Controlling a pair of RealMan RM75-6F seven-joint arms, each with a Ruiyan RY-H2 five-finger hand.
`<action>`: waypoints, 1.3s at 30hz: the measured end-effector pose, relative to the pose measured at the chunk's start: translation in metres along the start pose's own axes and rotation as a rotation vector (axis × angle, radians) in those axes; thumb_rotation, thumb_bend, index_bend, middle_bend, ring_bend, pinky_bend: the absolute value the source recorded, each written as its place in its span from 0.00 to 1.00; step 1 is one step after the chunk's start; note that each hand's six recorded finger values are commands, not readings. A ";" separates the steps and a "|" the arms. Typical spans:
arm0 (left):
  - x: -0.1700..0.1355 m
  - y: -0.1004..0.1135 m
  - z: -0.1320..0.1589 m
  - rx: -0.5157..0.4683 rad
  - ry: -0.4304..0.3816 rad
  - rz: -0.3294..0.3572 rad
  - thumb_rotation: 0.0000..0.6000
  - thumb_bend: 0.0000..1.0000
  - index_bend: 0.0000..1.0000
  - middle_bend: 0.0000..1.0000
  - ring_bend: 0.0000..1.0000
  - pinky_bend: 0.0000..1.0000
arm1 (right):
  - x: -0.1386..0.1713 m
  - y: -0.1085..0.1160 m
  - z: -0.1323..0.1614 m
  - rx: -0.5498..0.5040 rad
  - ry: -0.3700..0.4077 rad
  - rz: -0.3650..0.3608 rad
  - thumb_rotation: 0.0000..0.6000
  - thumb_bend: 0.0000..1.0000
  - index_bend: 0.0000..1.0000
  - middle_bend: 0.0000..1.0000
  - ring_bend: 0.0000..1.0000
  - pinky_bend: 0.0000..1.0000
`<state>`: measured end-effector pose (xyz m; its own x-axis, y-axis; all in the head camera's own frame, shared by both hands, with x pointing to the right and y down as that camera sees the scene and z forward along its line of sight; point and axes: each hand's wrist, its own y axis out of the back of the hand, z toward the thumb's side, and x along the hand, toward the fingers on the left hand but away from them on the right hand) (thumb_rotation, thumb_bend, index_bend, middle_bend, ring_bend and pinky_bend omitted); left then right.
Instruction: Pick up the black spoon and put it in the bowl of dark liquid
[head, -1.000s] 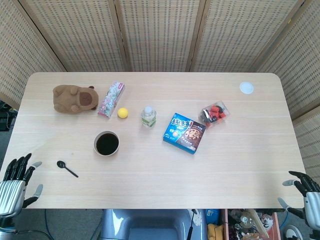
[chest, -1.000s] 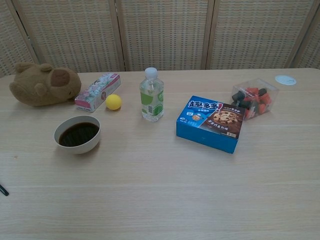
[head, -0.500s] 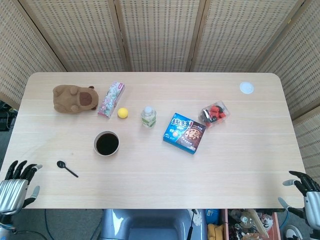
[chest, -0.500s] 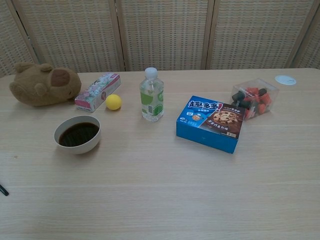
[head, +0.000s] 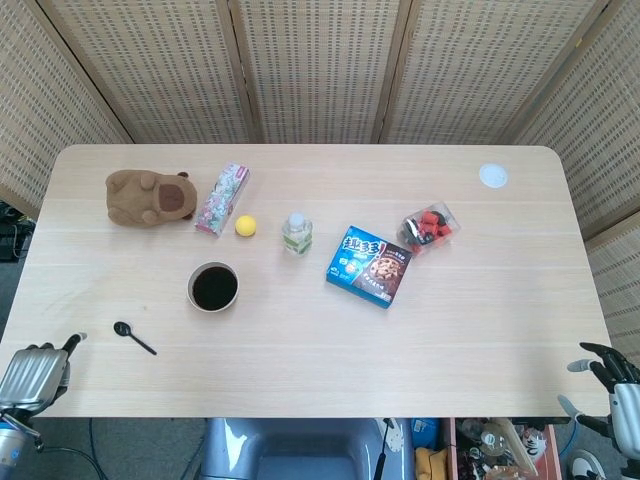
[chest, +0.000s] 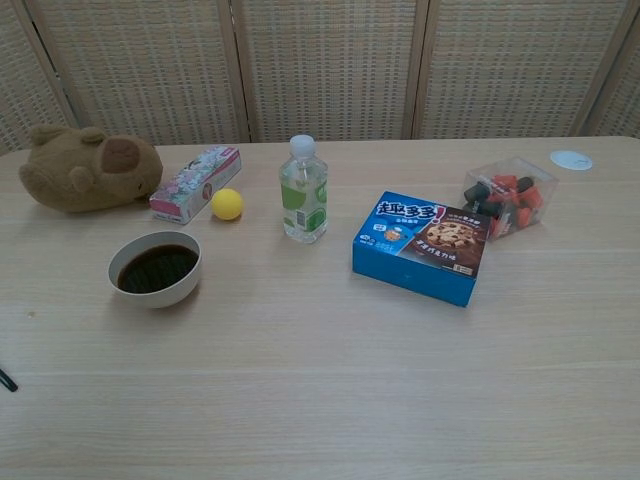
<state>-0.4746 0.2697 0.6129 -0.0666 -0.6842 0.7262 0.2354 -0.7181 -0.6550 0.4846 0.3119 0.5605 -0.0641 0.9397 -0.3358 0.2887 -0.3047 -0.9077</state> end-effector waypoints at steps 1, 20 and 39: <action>0.001 -0.001 0.000 0.003 0.002 -0.013 1.00 0.83 0.16 0.64 0.45 0.46 | 0.000 0.000 0.000 0.000 -0.001 0.000 1.00 0.30 0.47 0.33 0.22 0.31; 0.041 -0.027 -0.009 0.031 0.036 -0.240 1.00 0.83 0.06 0.64 0.46 0.47 | 0.002 -0.004 -0.007 -0.004 -0.020 0.008 1.00 0.30 0.47 0.34 0.22 0.31; 0.078 -0.034 0.014 0.076 -0.014 -0.370 1.00 0.84 0.06 0.64 0.46 0.47 | 0.007 -0.002 -0.012 -0.002 -0.043 -0.004 1.00 0.30 0.47 0.34 0.22 0.31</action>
<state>-0.4740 0.2427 0.6944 -0.1472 -0.3779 0.9141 0.2696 -0.9045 -0.3306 0.4954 0.3208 0.5631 -0.1063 0.9336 -0.3423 0.2900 -0.3002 -0.9087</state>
